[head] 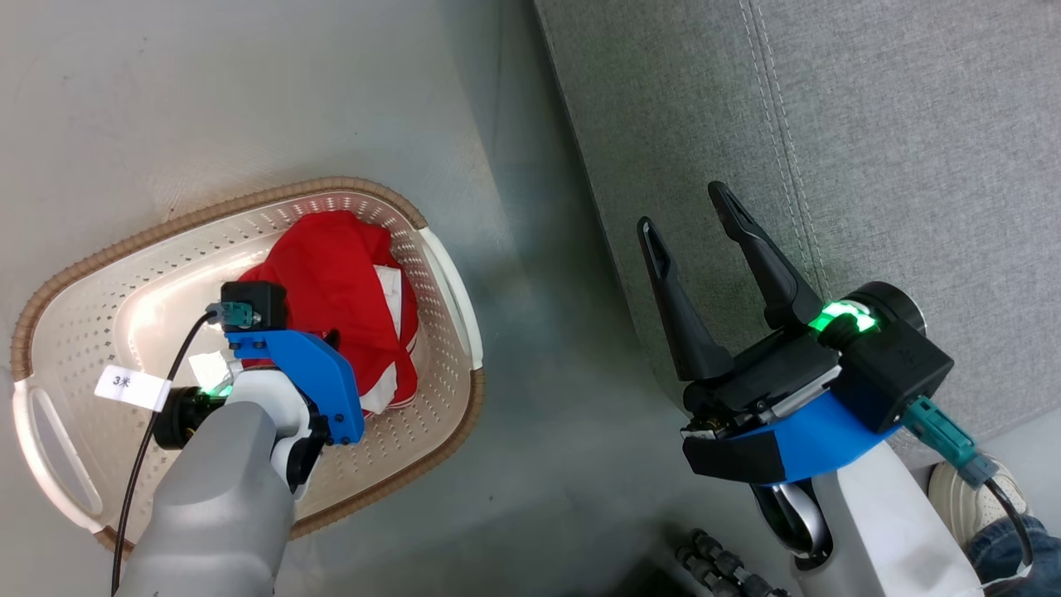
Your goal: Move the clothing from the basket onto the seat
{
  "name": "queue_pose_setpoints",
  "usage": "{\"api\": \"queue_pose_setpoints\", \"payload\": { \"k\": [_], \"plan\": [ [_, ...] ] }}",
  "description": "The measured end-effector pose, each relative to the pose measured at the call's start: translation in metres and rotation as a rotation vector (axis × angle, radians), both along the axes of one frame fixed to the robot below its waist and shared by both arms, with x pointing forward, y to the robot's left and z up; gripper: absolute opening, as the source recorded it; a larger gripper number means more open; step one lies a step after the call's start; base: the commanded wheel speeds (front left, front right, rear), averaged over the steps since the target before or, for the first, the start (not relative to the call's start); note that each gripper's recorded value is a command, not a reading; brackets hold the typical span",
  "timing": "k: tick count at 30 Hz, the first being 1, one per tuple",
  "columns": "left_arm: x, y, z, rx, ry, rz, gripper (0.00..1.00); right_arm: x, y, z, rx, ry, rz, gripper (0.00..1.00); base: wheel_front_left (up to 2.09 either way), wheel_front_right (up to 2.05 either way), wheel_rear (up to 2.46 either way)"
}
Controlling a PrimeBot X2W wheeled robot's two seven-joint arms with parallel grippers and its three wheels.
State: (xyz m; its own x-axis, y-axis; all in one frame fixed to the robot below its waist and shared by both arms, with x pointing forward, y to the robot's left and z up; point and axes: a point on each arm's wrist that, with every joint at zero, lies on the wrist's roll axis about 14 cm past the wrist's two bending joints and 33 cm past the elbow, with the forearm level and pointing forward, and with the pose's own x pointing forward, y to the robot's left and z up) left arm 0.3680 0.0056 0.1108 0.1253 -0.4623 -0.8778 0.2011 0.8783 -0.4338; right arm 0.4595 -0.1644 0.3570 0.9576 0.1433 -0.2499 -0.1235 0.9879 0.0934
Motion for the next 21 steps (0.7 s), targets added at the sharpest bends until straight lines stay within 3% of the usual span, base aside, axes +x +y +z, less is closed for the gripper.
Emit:
{"api": "queue_pose_setpoints", "payload": {
  "k": [11, 21],
  "plan": [
    [0.006, 0.008, 0.029, -0.009, -0.071, 0.018, 0.00, 0.003, 0.015, 0.020, 0.021, -0.048, 0.037, 1.00, 0.00, 0.00, 0.00],
    [0.026, 0.022, 0.112, -0.059, -0.322, 0.095, 0.00, 0.006, 0.047, 0.080, 0.063, -0.183, 0.116, 1.00, 0.00, 0.00, 0.00]
  ]
}}
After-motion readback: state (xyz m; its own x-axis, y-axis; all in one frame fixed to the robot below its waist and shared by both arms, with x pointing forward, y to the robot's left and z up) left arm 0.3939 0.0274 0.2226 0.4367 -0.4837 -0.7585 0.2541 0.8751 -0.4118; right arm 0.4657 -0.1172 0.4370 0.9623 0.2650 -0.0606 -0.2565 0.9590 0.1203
